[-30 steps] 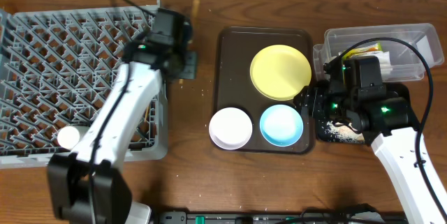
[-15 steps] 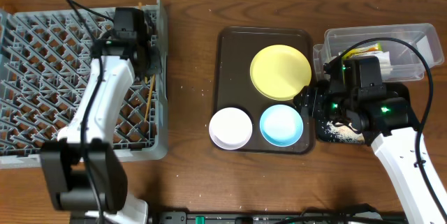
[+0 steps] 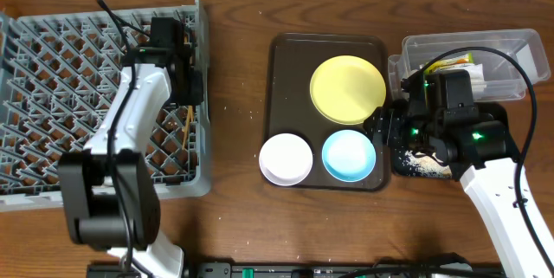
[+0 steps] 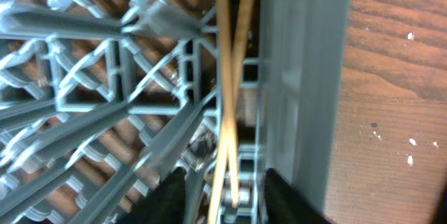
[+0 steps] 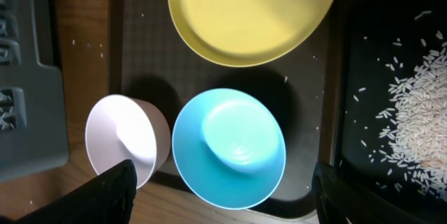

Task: Sort waste into correct bins and load items into the dishwasher
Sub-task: 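Insert the chopstick upright into the dish rack with the left gripper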

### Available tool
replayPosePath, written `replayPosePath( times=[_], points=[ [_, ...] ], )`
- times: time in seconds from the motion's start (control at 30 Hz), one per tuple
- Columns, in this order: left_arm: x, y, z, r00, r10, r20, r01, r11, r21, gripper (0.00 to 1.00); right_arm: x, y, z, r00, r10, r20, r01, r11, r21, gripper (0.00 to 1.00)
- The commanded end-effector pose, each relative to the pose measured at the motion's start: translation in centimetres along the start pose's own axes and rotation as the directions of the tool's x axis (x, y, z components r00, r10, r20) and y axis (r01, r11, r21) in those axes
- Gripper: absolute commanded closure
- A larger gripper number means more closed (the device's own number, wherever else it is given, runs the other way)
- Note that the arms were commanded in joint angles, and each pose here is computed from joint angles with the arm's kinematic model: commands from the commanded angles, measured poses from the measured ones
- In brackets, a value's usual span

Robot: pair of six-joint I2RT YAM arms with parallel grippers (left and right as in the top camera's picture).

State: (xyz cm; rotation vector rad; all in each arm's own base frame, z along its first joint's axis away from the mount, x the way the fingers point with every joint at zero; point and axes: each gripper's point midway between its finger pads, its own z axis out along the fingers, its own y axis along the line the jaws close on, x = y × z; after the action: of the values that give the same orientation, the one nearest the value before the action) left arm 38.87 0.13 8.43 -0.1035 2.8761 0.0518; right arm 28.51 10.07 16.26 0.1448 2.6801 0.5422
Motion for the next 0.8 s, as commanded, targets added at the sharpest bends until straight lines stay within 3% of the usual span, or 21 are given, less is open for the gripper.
replayPosePath(
  times=[0.0,0.13,0.2,0.27,0.57,0.67,0.77],
  points=[
    [-1.3,-1.0,-4.0,0.995,0.006,0.105,-0.011,0.999,0.048,0.56,0.1,-0.2,0.1,1.0,0.014,-0.006,-0.014,1.0,-0.002,0.22],
    [-1.4,-1.5,-5.4,0.991,0.0,0.134,-0.01,0.997,0.079,0.56,0.2,-0.2,0.1,1.0,0.014,-0.006,-0.014,1.0,-0.002,0.22],
    [-1.3,-1.9,-5.0,0.992,0.006,0.13,-0.018,0.996,0.09,0.67,0.2,-0.2,0.1,1.0,0.014,-0.006,-0.014,1.0,-0.002,0.22],
    [-1.3,-2.1,-4.2,0.992,0.01,0.123,-0.022,0.996,0.091,0.69,0.1,-0.2,0.1,1.0,0.014,-0.006,-0.014,1.0,-0.002,0.21],
    [0.0,-2.9,1.3,0.999,0.034,-0.003,-0.034,0.996,0.084,0.65,0.2,-0.2,0.1,1.0,0.014,-0.007,-0.014,1.0,-0.002,0.21],
    [0.9,-4.1,2.3,0.998,0.038,-0.052,-0.029,0.988,0.153,0.89,0.2,-0.2,0.1,1.0,0.014,-0.007,-0.014,1.0,-0.002,0.21],
    [1.1,-6.7,1.4,0.997,0.047,-0.055,-0.029,0.957,0.287,0.92,0.2,-0.2,0.1,1.0,0.014,-0.007,-0.014,1.0,-0.002,0.21]
  ],
)
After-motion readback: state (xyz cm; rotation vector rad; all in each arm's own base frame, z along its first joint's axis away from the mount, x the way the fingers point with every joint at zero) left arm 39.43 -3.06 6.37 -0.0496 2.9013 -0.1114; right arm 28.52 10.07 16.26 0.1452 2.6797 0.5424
